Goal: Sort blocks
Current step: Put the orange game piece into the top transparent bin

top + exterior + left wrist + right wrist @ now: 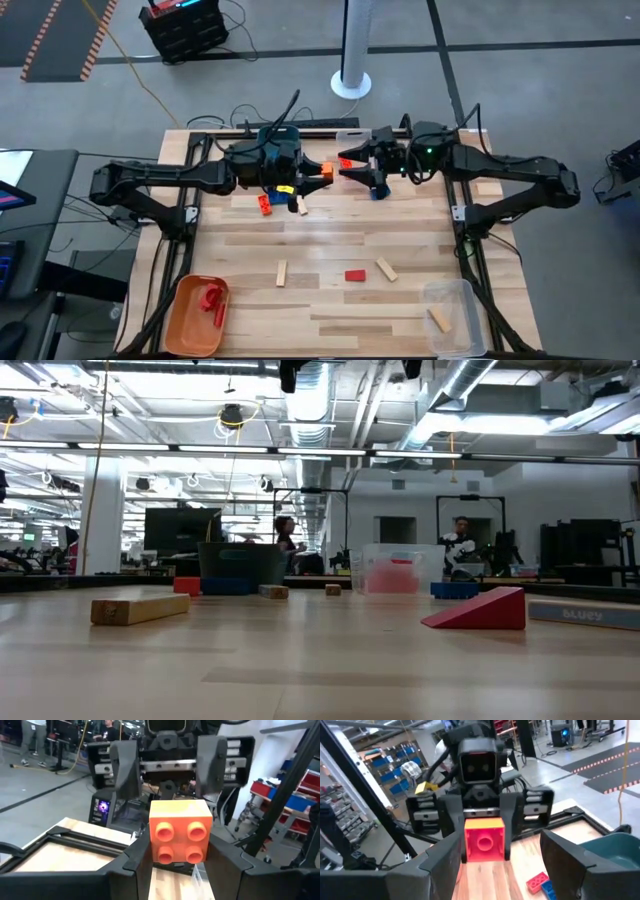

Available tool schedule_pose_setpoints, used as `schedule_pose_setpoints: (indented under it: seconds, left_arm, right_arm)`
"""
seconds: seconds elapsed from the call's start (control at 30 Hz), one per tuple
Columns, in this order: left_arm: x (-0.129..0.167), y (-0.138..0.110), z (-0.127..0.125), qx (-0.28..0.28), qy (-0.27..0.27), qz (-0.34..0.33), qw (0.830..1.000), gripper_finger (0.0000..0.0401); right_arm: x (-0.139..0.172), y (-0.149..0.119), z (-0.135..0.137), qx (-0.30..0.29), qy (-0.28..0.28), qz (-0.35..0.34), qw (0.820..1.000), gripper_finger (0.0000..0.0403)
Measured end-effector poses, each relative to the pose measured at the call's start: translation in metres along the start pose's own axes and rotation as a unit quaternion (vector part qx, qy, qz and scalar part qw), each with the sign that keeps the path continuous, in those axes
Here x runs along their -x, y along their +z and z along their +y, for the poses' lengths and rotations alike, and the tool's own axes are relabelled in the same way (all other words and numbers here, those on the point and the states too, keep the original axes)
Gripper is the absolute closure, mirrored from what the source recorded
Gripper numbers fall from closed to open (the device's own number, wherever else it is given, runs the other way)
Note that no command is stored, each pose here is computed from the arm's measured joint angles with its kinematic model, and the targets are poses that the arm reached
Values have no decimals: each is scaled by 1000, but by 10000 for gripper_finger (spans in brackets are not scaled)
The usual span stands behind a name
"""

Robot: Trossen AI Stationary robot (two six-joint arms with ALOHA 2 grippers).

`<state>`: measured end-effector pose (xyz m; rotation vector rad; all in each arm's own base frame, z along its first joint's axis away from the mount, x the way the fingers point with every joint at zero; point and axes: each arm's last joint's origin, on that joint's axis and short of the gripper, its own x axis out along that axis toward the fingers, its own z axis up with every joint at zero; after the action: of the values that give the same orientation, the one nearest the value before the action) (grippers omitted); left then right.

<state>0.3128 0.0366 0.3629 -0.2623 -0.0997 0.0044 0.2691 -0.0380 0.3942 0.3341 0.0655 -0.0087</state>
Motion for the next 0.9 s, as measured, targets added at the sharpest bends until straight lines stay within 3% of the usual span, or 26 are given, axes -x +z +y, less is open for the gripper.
schedule_pose_setpoints:
  seconds: [0.47, 0.9]
  left_arm:
    - [-2, -2, 1, -2, 5, 1, 1000, 261]
    - [-2, -2, 0, -5, 6, 1, 1000, 261]
  right_arm:
    - [-7, -1, 7, 8, 19, -13, 1000, 137]
    - [-33, -13, 2, 17, 23, -15, 999, 137]
